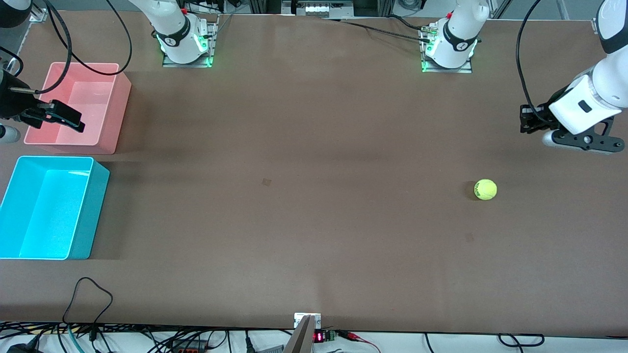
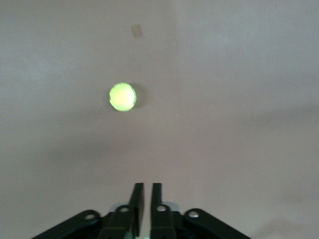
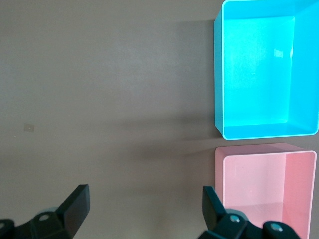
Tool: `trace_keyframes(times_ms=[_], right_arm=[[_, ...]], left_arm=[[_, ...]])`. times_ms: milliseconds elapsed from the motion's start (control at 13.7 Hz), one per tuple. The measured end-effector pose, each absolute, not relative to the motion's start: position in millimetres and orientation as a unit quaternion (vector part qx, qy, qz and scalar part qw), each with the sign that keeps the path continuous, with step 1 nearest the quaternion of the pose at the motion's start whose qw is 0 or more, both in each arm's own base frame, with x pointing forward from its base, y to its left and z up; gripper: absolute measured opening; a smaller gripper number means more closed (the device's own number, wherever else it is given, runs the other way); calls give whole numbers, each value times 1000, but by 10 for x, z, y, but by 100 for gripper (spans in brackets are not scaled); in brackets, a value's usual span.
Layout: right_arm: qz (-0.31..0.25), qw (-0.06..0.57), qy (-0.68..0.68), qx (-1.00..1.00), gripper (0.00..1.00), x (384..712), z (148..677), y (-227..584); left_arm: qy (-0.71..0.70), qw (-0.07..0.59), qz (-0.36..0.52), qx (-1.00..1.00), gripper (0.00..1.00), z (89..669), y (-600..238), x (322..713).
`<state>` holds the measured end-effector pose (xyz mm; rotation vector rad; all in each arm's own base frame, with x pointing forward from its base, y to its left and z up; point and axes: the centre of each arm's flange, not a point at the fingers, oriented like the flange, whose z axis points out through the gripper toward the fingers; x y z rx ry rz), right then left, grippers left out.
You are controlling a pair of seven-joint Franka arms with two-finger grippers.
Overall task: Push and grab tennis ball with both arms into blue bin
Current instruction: 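Lower the left gripper beside the tennis ball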
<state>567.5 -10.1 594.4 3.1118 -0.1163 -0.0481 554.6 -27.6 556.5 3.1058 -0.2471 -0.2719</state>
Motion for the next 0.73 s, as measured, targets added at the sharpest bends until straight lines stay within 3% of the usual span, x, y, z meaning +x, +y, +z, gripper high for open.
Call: trace_keyframes(times_ms=[219,438,730], right_arm=[[-16,14,-37,999,100,5675,5944,-94],[-16,14,-36,999,100,5675,5943,-85],[-16,14,-35,999,100,5675,5940,-70]], left_arm=[[-122,11,-101,987,1,5533,-344,5522],[-216,26,-140,966,6,5428,-374,5456],[-356,14,-191,915,3,5015,20,5592]])
